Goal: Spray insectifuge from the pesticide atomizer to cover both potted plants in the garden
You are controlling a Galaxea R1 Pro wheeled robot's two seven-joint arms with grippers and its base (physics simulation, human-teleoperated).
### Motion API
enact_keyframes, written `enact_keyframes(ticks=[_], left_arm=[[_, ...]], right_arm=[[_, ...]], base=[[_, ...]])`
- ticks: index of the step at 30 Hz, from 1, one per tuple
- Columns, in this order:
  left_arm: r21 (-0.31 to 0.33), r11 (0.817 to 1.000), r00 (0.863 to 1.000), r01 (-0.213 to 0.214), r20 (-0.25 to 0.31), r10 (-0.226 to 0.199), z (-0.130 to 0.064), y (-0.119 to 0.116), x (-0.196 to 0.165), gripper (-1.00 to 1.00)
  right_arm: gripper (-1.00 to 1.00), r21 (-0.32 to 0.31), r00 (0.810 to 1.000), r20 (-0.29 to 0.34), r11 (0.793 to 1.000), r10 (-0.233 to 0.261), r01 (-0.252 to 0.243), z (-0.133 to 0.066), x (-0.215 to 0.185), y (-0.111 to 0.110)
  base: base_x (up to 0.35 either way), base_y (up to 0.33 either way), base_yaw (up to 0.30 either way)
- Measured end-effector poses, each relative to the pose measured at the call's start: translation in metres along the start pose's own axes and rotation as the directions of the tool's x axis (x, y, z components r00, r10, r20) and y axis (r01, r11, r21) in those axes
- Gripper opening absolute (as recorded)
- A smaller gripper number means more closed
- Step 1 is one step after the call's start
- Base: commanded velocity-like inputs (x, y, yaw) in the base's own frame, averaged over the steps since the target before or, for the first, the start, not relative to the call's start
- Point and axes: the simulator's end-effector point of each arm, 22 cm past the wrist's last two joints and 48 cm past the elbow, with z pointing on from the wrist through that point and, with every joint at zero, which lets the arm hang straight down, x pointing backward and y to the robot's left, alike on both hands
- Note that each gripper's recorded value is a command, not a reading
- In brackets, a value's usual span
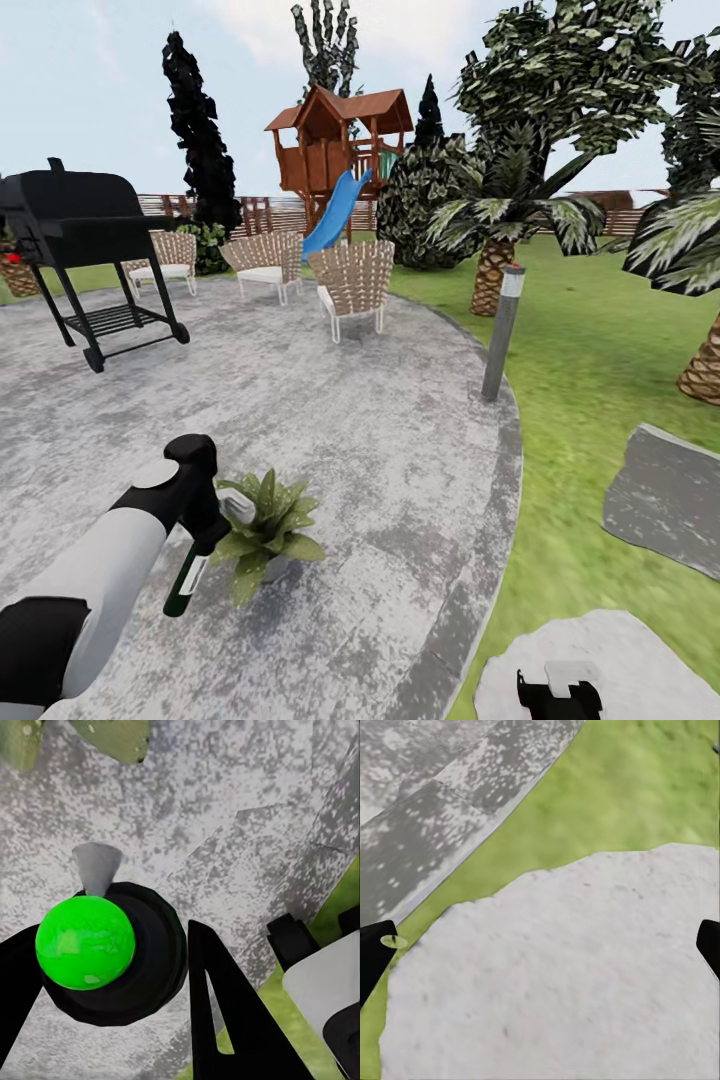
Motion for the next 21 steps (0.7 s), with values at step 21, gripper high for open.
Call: enact_keyframes(ticks=[21], left_arm=[[0.003, 1.0, 1.0, 0.009, 0.001, -0.009, 0.001, -0.0015, -0.001, -1.0]], right_arm=[[1.0, 0.001, 1.0, -0.001, 1.0, 0.001, -0.001, 0.0003, 0.0003, -0.0004]], base=[[0.045, -0.249, 0.067]])
